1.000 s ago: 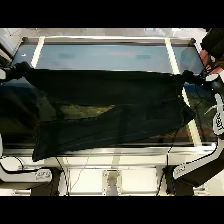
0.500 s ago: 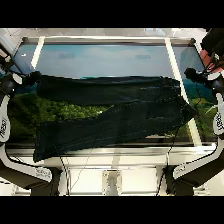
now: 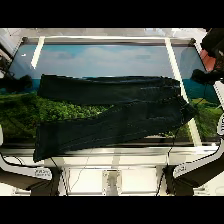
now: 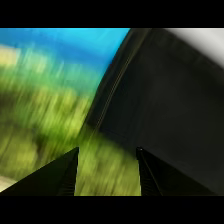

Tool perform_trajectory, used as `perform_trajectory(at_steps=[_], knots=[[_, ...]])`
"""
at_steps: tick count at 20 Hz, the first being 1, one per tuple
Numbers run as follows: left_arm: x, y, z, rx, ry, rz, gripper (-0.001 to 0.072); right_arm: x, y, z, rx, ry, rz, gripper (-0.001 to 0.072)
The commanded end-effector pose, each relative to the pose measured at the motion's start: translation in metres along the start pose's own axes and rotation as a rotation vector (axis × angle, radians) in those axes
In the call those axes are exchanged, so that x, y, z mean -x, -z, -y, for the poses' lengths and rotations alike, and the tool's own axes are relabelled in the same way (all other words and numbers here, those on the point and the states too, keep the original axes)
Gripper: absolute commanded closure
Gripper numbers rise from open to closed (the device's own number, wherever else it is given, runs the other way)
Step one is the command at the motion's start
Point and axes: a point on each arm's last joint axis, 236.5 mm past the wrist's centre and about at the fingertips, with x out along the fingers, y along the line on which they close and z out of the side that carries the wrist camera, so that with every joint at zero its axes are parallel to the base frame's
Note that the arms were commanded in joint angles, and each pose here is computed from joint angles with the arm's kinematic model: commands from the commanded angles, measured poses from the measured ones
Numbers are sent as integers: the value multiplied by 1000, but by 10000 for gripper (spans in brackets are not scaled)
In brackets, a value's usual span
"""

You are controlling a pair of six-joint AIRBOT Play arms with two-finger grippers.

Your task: Fold the clothes and pants, and hang the long-sleeved shirts on hangers.

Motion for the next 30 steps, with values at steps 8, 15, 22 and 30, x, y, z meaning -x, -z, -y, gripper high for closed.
perform_trajectory(at_steps=[8, 15, 22, 30], knots=[[47, 144, -55, -86, 0, -147, 274, 36, 86, -2, 7, -1, -240, 497], [3, 47, -3, -84, 178, 139, 221, 25, 98, -2, -12, -9, -255, 462], [-54, -26, 13, -129, 169, 139, 239, 23, 90, 1, -41, 6, -218, 136], [-94, 0, -6, -181, 101, 28, 240, 22, 89, 0, -81, 6, -212, 138]])
